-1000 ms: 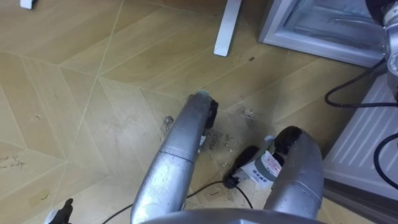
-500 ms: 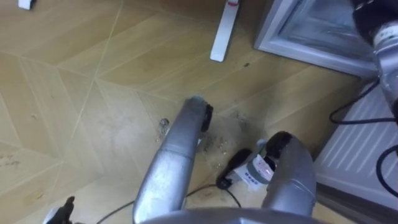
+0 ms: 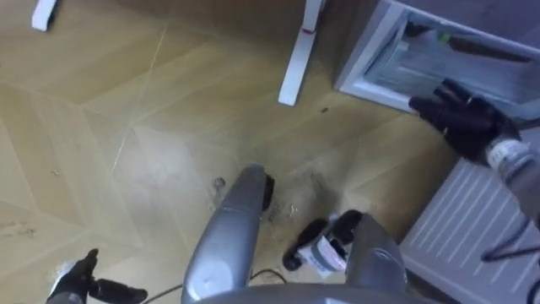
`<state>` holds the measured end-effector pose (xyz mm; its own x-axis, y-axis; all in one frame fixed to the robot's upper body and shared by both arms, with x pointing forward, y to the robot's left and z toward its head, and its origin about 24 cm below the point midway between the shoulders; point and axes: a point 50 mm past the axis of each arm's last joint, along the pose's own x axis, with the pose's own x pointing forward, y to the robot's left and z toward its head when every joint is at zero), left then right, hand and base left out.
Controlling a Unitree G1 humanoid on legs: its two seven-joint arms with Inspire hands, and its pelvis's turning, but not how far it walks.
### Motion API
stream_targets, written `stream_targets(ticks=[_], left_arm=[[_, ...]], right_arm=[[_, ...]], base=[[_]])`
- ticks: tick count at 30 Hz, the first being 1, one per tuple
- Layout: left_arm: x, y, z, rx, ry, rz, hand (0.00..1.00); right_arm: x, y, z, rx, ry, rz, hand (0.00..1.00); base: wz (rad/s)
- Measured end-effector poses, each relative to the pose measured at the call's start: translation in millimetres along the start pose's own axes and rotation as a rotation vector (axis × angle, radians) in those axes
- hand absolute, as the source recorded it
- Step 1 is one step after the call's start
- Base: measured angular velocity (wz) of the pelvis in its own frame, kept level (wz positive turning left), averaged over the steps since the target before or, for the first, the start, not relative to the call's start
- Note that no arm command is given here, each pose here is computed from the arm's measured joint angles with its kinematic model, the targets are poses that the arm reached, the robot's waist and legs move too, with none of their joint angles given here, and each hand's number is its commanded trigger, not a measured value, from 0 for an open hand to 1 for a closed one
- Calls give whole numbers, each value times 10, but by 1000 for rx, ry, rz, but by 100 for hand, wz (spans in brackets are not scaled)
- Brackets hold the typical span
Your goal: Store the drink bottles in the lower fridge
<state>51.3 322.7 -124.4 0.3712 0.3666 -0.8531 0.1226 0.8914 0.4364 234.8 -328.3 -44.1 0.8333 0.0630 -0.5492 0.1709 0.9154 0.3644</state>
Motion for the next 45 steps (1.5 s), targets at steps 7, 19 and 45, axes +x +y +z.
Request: stream_targets(ticks=[7, 19, 45], left_arm=[[106, -186, 254, -48, -28, -28, 0], [92, -569, 185, -95, 15, -71, 0], [-8, -798, -53, -234, 86, -20, 0]], right_arm=[[-177, -183, -452, -162, 257, -37, 0], [-672, -90, -1816, -134, 642, -63, 0], [-978, 108, -2423, 80, 673, -232, 0]], base=[[-4], [-4], [-11]])
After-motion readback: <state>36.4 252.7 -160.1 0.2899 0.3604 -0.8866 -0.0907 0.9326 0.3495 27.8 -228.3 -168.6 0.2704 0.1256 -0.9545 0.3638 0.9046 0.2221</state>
